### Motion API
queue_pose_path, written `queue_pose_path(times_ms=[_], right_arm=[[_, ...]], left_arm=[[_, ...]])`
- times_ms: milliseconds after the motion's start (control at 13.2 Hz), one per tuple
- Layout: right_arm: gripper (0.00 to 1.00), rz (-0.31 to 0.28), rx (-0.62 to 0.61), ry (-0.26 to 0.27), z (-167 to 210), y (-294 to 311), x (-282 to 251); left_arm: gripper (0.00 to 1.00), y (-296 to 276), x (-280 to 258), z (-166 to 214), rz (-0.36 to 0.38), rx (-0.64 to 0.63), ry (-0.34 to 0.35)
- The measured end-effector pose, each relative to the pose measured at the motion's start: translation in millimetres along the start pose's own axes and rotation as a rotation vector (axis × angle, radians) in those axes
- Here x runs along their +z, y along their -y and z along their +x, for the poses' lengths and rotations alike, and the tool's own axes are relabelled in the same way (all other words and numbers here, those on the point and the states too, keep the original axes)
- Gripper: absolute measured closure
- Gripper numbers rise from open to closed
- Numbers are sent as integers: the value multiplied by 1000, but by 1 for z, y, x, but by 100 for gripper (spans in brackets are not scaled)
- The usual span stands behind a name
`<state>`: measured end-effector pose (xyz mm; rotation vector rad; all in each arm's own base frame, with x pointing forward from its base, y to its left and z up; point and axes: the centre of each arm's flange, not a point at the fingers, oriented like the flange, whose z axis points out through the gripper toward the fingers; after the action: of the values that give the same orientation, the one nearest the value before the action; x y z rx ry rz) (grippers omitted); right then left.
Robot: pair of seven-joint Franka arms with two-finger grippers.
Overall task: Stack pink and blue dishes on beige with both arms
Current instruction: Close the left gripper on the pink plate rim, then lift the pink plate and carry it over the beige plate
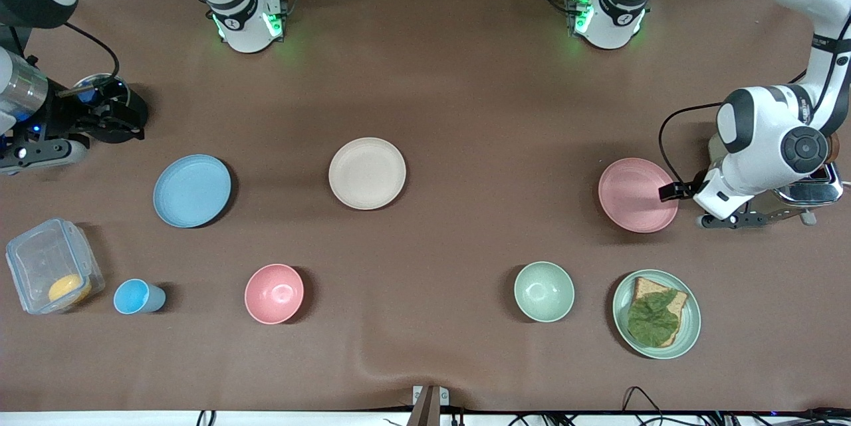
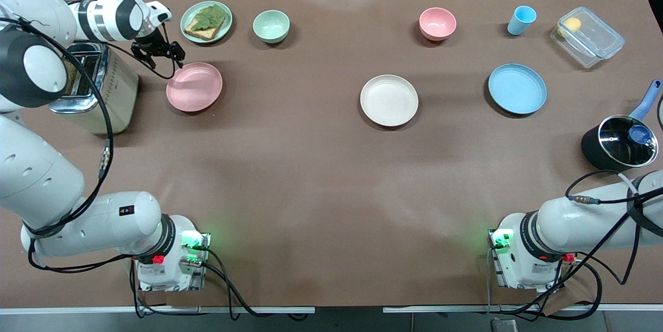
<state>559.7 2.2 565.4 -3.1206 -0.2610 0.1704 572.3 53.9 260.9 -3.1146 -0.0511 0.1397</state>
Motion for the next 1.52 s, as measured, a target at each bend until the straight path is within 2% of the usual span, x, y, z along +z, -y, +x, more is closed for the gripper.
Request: queue_pose_path(times_ms=[304,380,456,684,835,1139,1215,1443,1519], right_arm=[[0,0,0,2,0,0,1],[0,0,0,3,1,0,1],[0,0,0,4,1,0,2],[0,1,0,4,1,0,2],[0,1,0,5,1,0,3],[0,1,0,5,1,0,3],[0,1,0,5,1,0,3],[0,1,0,5,1,0,3],[0,1,0,5,1,0,3]], left_arm=[[0,11,14,1,-6,-11,7],[6,13,18,0,-7,-10,14],[6,13,26,0,-10,-11,24],[29,16,65,-1,-22,-15,51],[32,15,80,-2,-26,-6,63],[35,15,78,1,-26,15,53],[42,15,77,2,-26,15,52],[77,22,76,2,-27,6,49],[85,24,73,2,-28,9,45]])
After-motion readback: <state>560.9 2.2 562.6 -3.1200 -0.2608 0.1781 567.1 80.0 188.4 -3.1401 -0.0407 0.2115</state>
